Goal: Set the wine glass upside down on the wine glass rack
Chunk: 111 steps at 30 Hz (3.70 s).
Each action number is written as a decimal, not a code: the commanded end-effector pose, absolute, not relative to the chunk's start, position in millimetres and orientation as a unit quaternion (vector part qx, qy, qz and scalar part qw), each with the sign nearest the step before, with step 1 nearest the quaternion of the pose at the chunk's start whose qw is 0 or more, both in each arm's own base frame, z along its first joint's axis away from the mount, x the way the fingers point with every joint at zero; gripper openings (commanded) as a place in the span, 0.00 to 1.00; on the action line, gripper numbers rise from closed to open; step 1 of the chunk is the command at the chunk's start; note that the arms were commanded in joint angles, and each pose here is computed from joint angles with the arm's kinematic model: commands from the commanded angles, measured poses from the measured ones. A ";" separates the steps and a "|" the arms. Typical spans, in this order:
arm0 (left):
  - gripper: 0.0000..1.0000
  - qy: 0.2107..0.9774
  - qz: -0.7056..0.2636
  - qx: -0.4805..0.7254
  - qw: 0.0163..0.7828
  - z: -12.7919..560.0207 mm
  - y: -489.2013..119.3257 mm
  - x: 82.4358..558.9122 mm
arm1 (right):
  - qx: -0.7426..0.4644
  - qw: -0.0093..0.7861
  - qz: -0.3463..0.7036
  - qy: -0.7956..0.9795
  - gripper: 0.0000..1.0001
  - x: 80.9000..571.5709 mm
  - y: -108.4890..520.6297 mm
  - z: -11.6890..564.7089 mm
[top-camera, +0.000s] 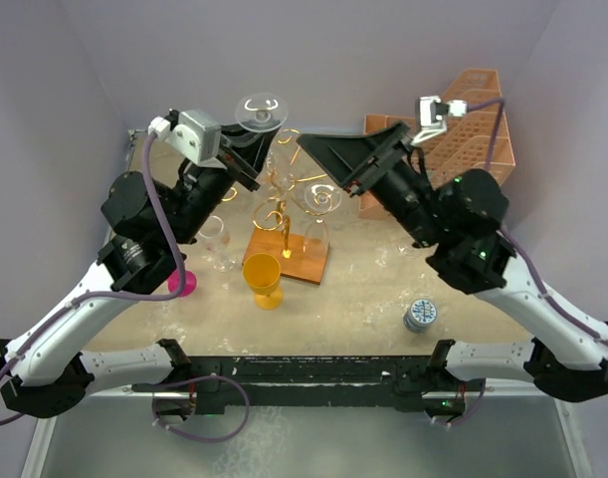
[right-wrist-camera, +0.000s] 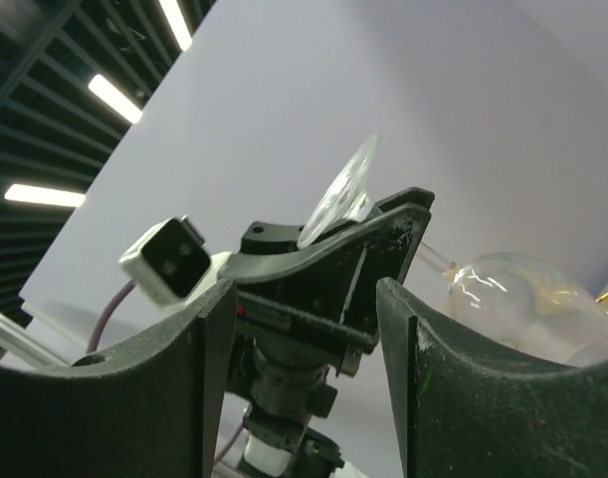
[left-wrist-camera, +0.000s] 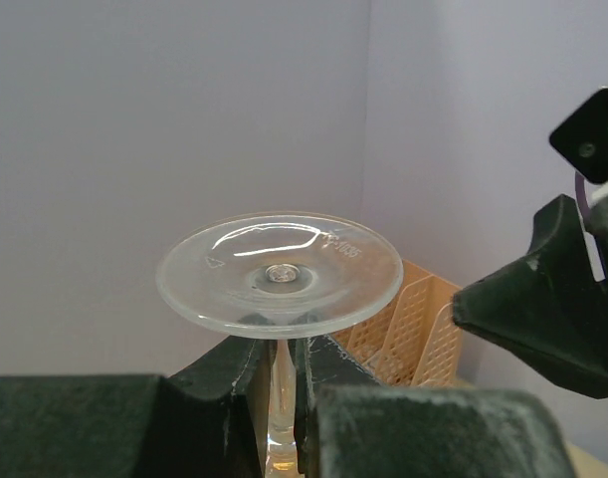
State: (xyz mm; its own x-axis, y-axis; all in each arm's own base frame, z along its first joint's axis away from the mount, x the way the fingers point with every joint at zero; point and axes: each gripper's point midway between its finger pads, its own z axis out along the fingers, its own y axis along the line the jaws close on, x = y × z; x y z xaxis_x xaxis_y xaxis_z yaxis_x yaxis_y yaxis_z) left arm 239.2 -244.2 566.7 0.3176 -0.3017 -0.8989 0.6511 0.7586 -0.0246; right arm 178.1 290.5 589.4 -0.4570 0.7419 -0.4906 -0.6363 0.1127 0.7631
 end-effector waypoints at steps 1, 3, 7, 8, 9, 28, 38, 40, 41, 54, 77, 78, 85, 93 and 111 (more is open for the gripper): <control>0.00 0.459 -0.237 0.205 0.831 579.4 -227.1 234.0 | 0.096 0.484 0.706 0.508 0.60 182.1 295.4 620.1; 0.00 0.459 -0.226 0.213 0.832 574.5 -226.7 234.7 | 0.105 0.486 0.699 0.513 0.60 190.0 300.7 621.2; 0.00 0.456 -0.216 0.216 0.836 569.6 -221.9 233.0 | 0.131 0.487 0.691 0.517 0.59 203.6 305.6 621.9; 0.00 0.455 -0.215 0.213 0.837 569.1 -220.3 232.7 | 0.139 0.487 0.690 0.518 0.58 206.3 305.6 623.2; 0.00 0.455 -0.214 0.211 0.838 569.0 -218.9 232.1 | 0.143 0.484 0.689 0.521 0.56 208.8 307.7 622.3; 0.00 0.459 -0.219 0.247 0.825 558.8 -216.2 218.1 | 0.082 0.459 0.695 0.547 0.24 205.4 344.8 597.7; 0.10 0.475 -0.205 0.236 0.823 548.6 -212.4 224.9 | 0.058 0.416 0.732 0.537 0.00 192.3 359.1 594.5; 0.28 0.482 -0.215 0.219 0.820 549.2 -208.6 224.3 | 0.064 0.411 0.739 0.530 0.00 191.6 357.9 596.0; 0.37 0.488 -0.221 0.206 0.819 548.5 -205.5 224.4 | 0.072 0.413 0.740 0.527 0.00 193.7 356.1 597.1; 0.54 0.513 -0.452 -0.083 0.725 550.9 -138.9 185.3 | 0.135 0.483 0.730 0.465 0.00 217.5 323.0 630.6; 0.50 0.530 -0.508 -0.233 0.637 562.1 -142.6 207.7 | 0.016 0.486 0.729 0.481 0.00 209.1 373.1 621.0; 0.48 0.530 -0.507 -0.232 0.639 562.4 -141.7 207.5 | 0.013 0.486 0.730 0.481 0.00 208.5 374.3 620.8; 0.27 0.538 -0.505 -0.219 0.639 560.1 -148.7 209.2 | -0.003 0.481 0.732 0.483 0.00 205.8 380.8 618.1; 0.14 0.536 -0.506 -0.202 0.645 564.3 -153.4 208.5 | -0.025 0.481 0.735 0.477 0.00 199.4 383.4 619.5; 0.00 0.529 -0.395 -0.196 0.725 581.9 -143.7 238.6 | 0.028 0.569 0.676 0.468 0.77 189.8 298.6 610.4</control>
State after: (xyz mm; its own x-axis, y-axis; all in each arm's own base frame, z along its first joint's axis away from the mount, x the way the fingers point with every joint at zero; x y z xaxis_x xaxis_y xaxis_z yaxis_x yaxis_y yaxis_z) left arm 236.2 -158.2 552.8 0.0307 -0.7852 -0.6185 0.3703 0.5837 -0.7226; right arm 202.4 350.7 575.5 -0.4669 0.6930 -0.5494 -0.7044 0.0842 0.7048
